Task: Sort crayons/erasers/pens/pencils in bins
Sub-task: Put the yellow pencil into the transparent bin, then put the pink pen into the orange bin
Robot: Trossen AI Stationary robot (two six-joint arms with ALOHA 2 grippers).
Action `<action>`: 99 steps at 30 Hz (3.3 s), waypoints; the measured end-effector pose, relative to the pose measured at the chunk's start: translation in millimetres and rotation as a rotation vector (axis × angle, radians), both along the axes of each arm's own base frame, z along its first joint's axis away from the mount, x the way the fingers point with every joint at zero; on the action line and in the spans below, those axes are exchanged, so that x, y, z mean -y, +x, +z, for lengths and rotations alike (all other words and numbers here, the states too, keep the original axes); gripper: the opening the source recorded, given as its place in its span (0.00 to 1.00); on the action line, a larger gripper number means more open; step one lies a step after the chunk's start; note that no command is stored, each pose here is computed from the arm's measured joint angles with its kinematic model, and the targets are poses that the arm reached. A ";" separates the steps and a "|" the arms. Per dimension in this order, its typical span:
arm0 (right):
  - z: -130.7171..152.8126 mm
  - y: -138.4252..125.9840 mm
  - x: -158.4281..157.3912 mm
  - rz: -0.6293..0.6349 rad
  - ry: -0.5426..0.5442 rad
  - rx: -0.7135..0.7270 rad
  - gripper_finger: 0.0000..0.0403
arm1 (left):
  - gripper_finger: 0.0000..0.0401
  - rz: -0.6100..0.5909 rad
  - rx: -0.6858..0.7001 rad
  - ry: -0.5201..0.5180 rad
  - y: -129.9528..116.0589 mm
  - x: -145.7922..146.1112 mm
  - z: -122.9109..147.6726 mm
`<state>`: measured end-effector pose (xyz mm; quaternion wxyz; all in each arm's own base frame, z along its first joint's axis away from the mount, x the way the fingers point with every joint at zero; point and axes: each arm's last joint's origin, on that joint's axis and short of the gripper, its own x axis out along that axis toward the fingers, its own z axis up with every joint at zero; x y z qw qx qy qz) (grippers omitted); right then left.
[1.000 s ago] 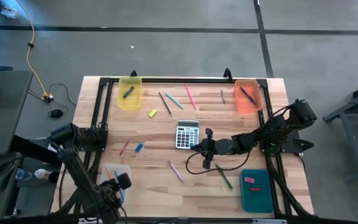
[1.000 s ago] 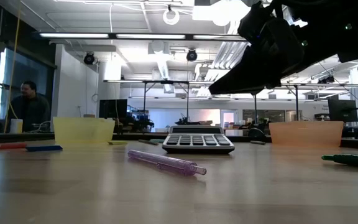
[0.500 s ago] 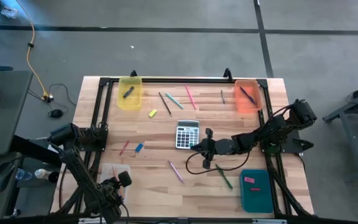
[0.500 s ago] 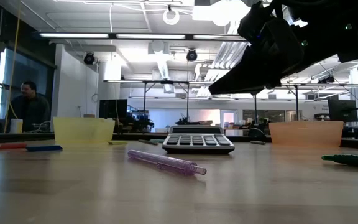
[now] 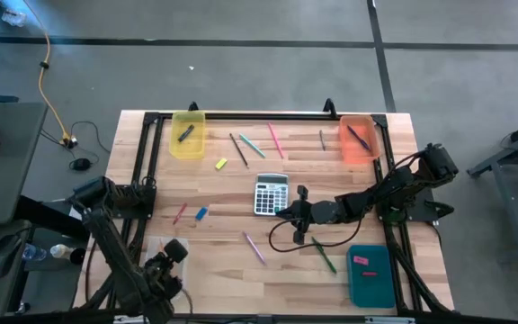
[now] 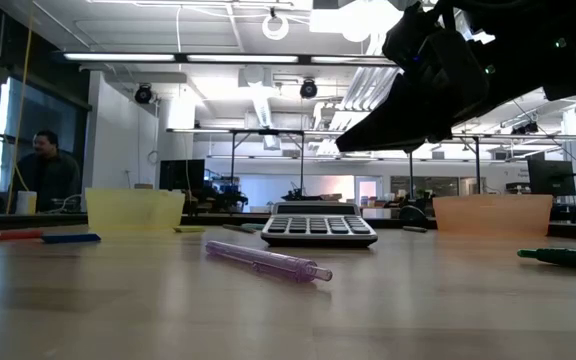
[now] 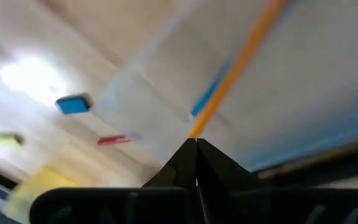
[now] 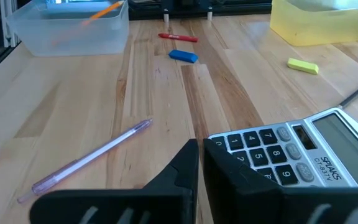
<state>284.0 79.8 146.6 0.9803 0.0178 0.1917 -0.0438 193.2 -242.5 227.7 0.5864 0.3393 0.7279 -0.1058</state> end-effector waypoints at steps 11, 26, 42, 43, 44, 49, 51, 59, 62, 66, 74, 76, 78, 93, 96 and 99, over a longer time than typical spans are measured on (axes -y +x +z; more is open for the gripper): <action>0.0 -2.7 -9.1 0.032 0.000 0.000 0.04 | 0.00 0.222 0.216 -0.186 2.8 -36.4 -3.5; 0.9 -1.6 -6.7 0.023 0.003 0.010 0.04 | 0.21 0.030 0.095 -0.201 -13.1 -29.3 -24.5; 0.6 -1.7 -6.7 0.023 0.002 0.006 0.04 | 0.28 -0.192 -0.015 -0.117 -14.2 -13.8 -55.7; 0.7 -1.7 -6.7 0.023 0.002 0.007 0.04 | 0.27 -0.194 -0.013 -0.111 -14.0 -13.9 -56.1; 0.7 -1.7 -6.7 0.023 0.002 0.008 0.04 | 0.26 -0.199 -0.013 -0.106 -14.0 -14.0 -56.4; 0.9 -1.6 -6.7 0.023 0.003 0.010 0.04 | 0.18 -0.242 -0.027 -0.108 -14.9 -13.2 -56.4; 0.7 -1.7 -6.7 0.023 0.002 0.008 0.04 | 0.16 -0.249 -0.033 -0.110 -15.0 -13.2 -56.5; 0.6 -1.7 -6.7 0.023 0.002 0.007 0.04 | 0.14 -0.256 -0.048 -0.098 -14.4 -13.0 -60.1; 0.5 -1.7 -6.6 0.023 0.002 0.006 0.04 | 0.13 -0.262 -0.071 -0.077 -14.2 -12.6 -65.3; 0.6 -1.7 -6.7 0.023 0.002 0.007 0.04 | 0.09 -0.295 -0.085 -0.062 -15.2 -11.4 -68.4; 0.6 -1.7 -6.7 0.023 0.002 0.007 0.04 | 0.02 -0.320 -0.078 -0.048 -10.9 -5.9 -52.3; 0.5 -1.8 -6.6 0.023 0.002 0.007 0.04 | 0.02 -0.325 -0.058 -0.049 -8.4 -3.0 -46.3; 0.5 -1.7 -6.6 0.023 0.002 0.007 0.04 | 0.02 -0.321 -0.036 -0.063 -5.8 0.2 -41.3; 0.5 -1.9 -7.3 0.025 0.002 0.006 0.04 | 0.11 -0.213 0.046 -0.155 2.3 8.3 -37.2; 0.6 -1.9 -7.3 0.025 0.002 0.007 0.04 | 0.17 -0.203 0.049 -0.154 2.3 8.2 -37.2; 0.5 -2.0 -7.3 0.025 0.002 0.006 0.04 | 0.23 -0.176 0.058 -0.154 2.2 8.3 -37.2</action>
